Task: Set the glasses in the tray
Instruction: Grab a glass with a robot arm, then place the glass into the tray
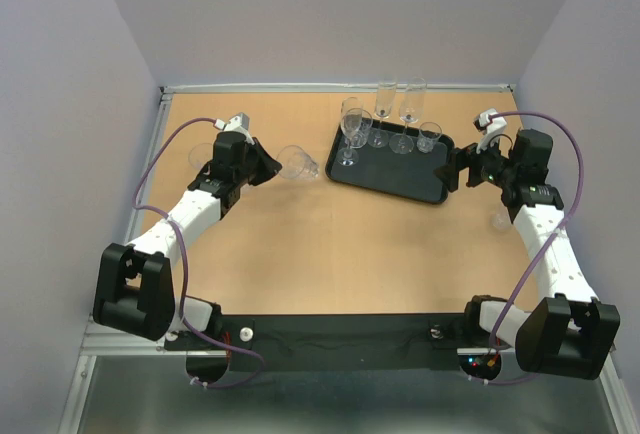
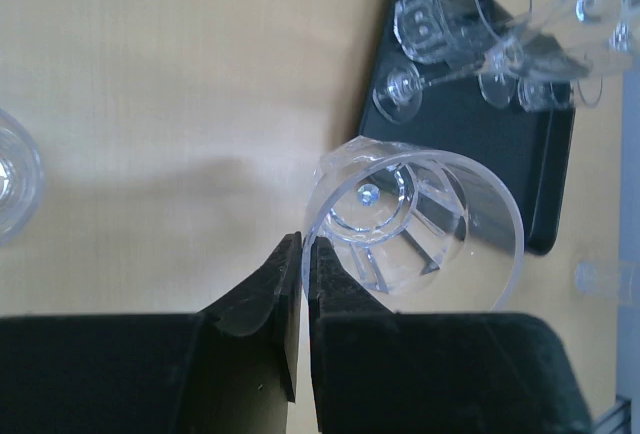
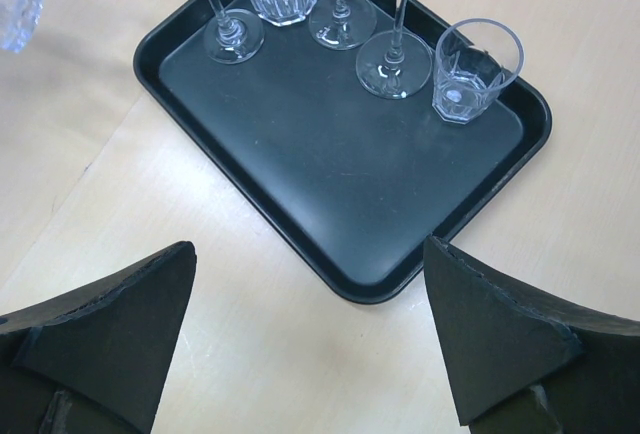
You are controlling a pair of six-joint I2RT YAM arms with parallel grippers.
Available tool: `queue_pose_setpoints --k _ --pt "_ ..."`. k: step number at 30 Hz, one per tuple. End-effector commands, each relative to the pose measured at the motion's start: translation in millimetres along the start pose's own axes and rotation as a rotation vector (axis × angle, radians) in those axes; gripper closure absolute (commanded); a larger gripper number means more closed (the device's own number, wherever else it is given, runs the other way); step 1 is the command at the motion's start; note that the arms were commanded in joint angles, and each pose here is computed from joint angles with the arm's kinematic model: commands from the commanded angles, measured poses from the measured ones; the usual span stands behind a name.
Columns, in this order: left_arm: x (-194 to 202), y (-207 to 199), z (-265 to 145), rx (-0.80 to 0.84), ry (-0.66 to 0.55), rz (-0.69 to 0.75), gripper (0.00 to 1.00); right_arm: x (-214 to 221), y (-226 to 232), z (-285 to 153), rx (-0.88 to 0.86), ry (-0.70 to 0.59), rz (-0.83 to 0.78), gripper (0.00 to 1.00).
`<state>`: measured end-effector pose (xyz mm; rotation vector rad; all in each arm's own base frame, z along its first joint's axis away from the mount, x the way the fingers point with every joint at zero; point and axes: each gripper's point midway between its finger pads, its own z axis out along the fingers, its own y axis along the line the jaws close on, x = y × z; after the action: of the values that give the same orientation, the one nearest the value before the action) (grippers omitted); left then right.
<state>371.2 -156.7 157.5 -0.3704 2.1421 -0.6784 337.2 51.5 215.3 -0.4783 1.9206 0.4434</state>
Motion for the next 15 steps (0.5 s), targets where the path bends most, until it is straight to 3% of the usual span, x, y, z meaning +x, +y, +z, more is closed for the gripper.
queue_pose_setpoints --k 1,15 --pt "0 -41 -12 0.204 -0.013 0.156 1.0 -20 -3 -6 0.025 -0.064 -0.045 0.0" --pt "39 -89 0 0.322 0.069 0.148 1.0 -20 -3 -6 0.026 -0.065 -0.046 0.0"
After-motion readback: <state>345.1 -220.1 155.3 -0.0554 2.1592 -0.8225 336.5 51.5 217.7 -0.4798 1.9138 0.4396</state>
